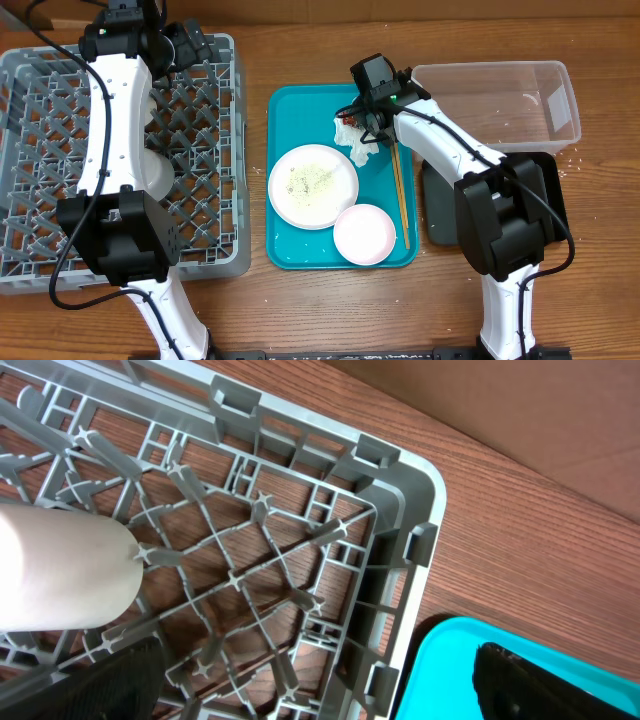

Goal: Sort waste into correct bins and load items into the dishwasher
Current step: 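Lift the red wrapper off the tray with the right gripper, then carry the wrapper to the clear bin and release it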

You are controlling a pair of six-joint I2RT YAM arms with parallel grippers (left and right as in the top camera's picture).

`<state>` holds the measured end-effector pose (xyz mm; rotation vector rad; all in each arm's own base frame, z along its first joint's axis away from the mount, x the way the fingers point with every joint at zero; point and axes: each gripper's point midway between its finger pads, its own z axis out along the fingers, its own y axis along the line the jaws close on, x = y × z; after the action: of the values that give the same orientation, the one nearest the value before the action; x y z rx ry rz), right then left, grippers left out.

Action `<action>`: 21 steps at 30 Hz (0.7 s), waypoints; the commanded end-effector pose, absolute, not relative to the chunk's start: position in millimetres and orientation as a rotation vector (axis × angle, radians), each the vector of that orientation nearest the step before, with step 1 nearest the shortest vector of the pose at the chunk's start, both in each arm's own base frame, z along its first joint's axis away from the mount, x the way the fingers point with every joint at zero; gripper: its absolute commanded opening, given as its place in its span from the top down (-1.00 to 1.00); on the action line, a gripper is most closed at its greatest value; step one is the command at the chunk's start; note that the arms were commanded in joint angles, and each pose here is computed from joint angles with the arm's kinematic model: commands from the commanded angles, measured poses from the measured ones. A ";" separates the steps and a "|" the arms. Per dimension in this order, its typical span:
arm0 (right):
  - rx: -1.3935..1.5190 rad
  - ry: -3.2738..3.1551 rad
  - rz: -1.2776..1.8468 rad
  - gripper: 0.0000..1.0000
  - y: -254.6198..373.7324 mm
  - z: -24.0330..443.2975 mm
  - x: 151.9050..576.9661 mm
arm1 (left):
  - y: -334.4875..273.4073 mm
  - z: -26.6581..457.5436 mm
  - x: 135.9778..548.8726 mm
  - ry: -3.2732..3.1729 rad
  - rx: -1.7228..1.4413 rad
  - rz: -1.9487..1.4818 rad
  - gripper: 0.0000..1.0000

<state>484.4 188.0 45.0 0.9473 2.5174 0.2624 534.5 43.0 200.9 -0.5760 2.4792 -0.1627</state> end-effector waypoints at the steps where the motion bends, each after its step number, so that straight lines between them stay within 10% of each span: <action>1: 0.947 2.482 0.287 -0.04 191.7 56.5 492.4 | 45.7 213.7 535.1 2.444 -0.596 -0.164 -0.99; 13: 0.925 2.462 0.308 0.92 189.0 74.0 500.4 | 45.7 213.7 535.1 2.444 -0.596 -0.164 -0.99; 21: 0.756 2.355 0.386 0.93 189.4 179.3 517.2 | 45.7 213.7 535.1 2.444 -0.596 -0.164 -1.00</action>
<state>501.1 192.2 90.7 0.8543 2.4996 0.2887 534.5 43.0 200.9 -0.5765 2.4791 -0.1629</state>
